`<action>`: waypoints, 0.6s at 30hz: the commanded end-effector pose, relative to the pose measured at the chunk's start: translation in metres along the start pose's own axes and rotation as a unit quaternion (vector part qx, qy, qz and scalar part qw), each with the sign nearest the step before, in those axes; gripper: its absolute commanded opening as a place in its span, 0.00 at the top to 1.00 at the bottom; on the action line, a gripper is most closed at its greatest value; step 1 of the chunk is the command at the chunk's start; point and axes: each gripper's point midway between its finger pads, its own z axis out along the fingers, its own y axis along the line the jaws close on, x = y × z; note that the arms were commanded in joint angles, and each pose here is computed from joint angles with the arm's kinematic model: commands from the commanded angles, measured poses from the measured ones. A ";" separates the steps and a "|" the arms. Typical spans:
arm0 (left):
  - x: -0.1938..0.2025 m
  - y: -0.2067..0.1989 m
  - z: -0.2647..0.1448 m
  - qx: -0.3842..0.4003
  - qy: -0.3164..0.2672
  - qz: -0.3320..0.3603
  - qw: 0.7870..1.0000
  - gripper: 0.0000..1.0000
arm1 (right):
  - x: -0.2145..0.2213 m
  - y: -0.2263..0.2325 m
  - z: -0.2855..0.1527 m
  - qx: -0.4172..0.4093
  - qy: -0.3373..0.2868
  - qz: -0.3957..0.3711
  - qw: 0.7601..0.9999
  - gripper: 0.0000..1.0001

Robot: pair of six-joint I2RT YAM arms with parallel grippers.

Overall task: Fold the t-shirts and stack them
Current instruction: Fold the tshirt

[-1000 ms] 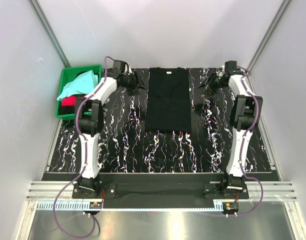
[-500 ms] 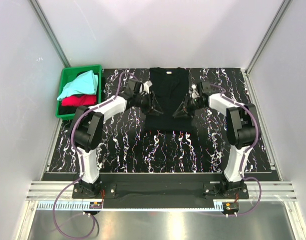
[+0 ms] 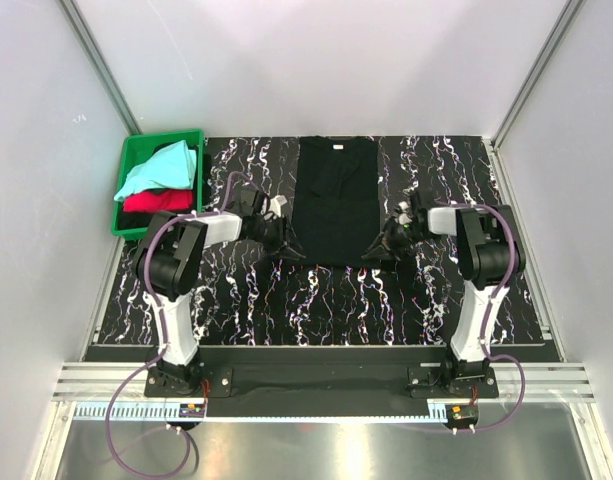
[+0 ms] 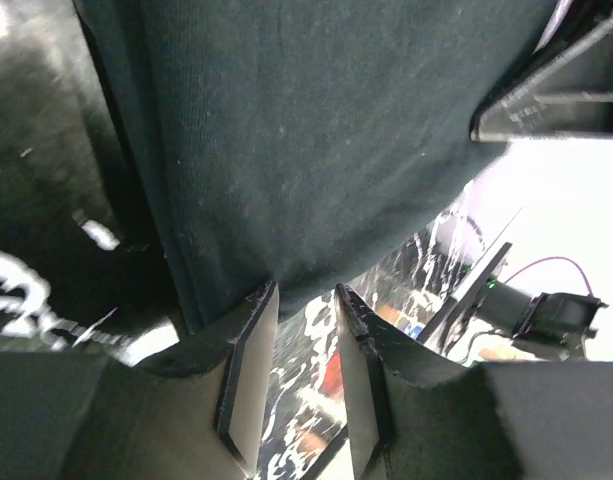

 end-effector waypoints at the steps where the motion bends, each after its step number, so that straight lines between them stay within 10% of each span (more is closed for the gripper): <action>1: 0.008 0.017 -0.017 -0.034 -0.002 0.038 0.999 0.63 | -0.012 -0.035 -0.032 0.035 -0.048 0.034 0.998 0.89; 11: 0.001 -0.097 -0.053 0.058 -0.050 0.091 0.993 0.52 | 0.008 0.066 -0.053 0.020 -0.060 -0.064 0.996 0.86; 18: -0.020 -0.052 -0.018 0.020 -0.054 0.028 0.998 0.59 | 0.008 0.107 0.014 -0.015 -0.028 -0.064 0.997 0.85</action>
